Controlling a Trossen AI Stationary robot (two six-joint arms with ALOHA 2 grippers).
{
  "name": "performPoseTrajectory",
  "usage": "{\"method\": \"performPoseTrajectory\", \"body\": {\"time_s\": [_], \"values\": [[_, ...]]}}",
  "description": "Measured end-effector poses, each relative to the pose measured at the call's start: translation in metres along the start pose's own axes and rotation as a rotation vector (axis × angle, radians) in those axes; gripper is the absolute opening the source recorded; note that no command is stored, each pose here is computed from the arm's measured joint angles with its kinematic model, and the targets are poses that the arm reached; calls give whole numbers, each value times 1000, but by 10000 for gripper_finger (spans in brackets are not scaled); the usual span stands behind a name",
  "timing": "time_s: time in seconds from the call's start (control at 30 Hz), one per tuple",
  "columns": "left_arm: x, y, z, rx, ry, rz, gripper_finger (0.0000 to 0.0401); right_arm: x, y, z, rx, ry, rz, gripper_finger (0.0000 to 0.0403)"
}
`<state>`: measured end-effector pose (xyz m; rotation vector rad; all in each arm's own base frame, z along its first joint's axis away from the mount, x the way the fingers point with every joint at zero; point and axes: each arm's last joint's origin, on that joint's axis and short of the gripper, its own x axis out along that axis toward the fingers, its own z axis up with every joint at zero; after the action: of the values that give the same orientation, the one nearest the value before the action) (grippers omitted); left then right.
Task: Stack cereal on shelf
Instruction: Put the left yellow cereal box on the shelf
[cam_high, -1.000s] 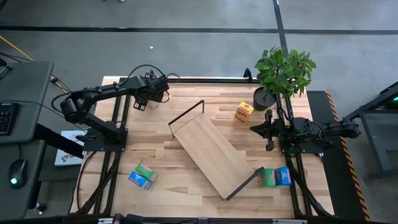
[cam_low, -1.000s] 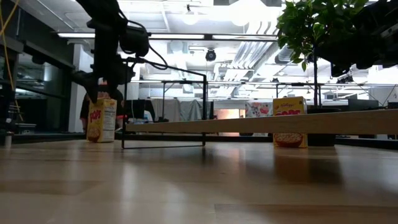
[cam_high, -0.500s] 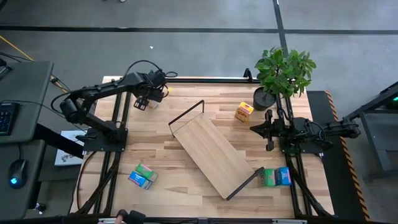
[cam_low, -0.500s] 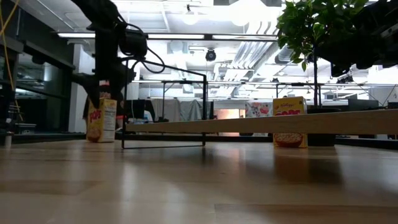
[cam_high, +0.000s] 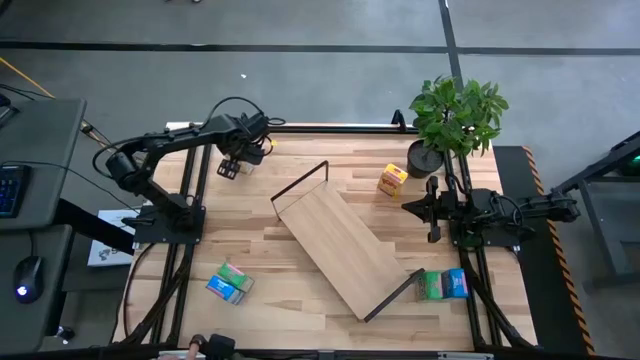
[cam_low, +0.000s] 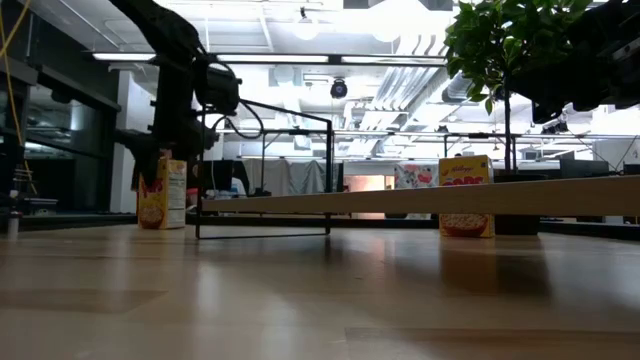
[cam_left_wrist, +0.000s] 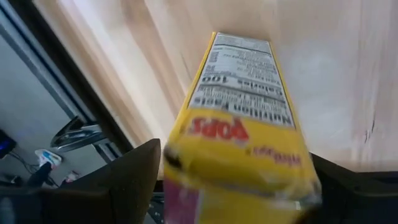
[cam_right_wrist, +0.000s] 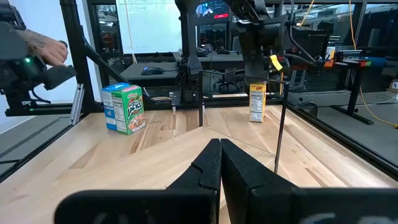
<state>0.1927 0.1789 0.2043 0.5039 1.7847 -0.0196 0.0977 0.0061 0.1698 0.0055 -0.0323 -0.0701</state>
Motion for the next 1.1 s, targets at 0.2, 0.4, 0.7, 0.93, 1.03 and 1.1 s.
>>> {"method": "performPoseTrajectory", "body": {"time_s": [0.2, 0.4, 0.7, 0.93, 1.03, 1.1], "values": [[4, 0, 2, 6, 8, -14, 295, 0, 0, 0, 0, 0, 0, 0], [3, 0, 2, 6, 7, -13, 255, 0, 0, 0, 0, 0, 0, 0], [3, 1, 1, -18, 72, 27, 167, 0, 0, 0, 0, 0, 0, 0], [-8, -4, 5, 0, 191, 148, 148, 0, 0, 0, 0, 0, 0, 0], [-20, -8, 8, 19, 234, 234, 148, 0, 0, 0, 0, 0, 1, 0], [-32, -11, 11, 5, 239, 293, 148, 0, 0, 0, 0, 0, 0, 0]]}}
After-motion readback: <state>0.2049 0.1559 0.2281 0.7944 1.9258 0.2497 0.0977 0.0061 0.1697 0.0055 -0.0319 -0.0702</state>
